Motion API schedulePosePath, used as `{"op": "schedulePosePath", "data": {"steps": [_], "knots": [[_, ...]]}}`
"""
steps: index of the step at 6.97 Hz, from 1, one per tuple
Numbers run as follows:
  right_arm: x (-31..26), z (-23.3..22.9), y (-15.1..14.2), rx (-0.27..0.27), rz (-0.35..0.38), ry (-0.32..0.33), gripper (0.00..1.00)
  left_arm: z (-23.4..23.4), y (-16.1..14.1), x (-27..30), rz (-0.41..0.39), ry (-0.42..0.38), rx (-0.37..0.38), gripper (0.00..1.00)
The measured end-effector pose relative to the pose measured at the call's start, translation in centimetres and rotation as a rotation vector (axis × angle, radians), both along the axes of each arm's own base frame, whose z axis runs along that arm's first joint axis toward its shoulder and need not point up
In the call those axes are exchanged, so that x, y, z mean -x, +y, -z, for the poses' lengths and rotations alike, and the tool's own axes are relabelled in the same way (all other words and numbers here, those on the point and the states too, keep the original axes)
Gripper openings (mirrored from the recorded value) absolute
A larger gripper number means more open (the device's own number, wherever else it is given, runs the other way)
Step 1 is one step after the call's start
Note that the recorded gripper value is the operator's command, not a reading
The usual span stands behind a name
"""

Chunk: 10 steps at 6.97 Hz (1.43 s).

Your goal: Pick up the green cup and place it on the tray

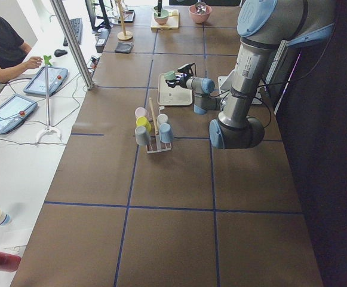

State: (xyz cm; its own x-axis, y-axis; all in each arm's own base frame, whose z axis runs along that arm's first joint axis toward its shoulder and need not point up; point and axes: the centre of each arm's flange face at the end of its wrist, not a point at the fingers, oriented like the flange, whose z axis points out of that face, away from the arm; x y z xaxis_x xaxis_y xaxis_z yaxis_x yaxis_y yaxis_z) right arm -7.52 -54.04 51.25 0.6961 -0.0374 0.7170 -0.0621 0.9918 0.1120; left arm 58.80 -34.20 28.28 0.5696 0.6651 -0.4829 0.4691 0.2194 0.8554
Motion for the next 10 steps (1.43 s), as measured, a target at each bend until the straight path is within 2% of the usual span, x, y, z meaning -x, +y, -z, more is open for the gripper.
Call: {"op": "schedulePosePath", "data": {"steps": [1,3,4,7,8,9,10], "knots": [[-0.9,-0.9,-0.2,-0.005,0.01,-0.002,1.0,0.3,-0.2,-0.6,0.004,-0.005,-0.001,0.14],[-2.0,-1.8,-0.4,-0.012,0.019,-0.002,1.0,0.6,-0.4,-1.3,0.012,-0.039,-0.026,0.19],[-2.1,-1.9,-0.4,-0.012,0.021,-0.001,1.0,0.5,-0.4,-1.8,0.013,-0.053,-0.031,0.44],[-2.1,-2.0,-0.5,-0.012,0.021,0.0,1.0,0.4,-0.5,-2.5,0.012,-0.068,-0.034,0.68],[-2.1,-2.0,-0.5,-0.012,0.02,0.0,1.0,0.4,-0.5,-2.5,0.013,-0.069,-0.034,0.82],[-2.1,-2.0,-0.5,-0.013,0.02,0.0,1.0,0.4,-0.5,-2.5,0.015,-0.078,-0.041,0.9],[-2.1,-2.0,-0.5,-0.014,0.02,0.001,1.0,0.4,-0.5,-2.5,0.019,-0.092,-0.055,0.93]]}}
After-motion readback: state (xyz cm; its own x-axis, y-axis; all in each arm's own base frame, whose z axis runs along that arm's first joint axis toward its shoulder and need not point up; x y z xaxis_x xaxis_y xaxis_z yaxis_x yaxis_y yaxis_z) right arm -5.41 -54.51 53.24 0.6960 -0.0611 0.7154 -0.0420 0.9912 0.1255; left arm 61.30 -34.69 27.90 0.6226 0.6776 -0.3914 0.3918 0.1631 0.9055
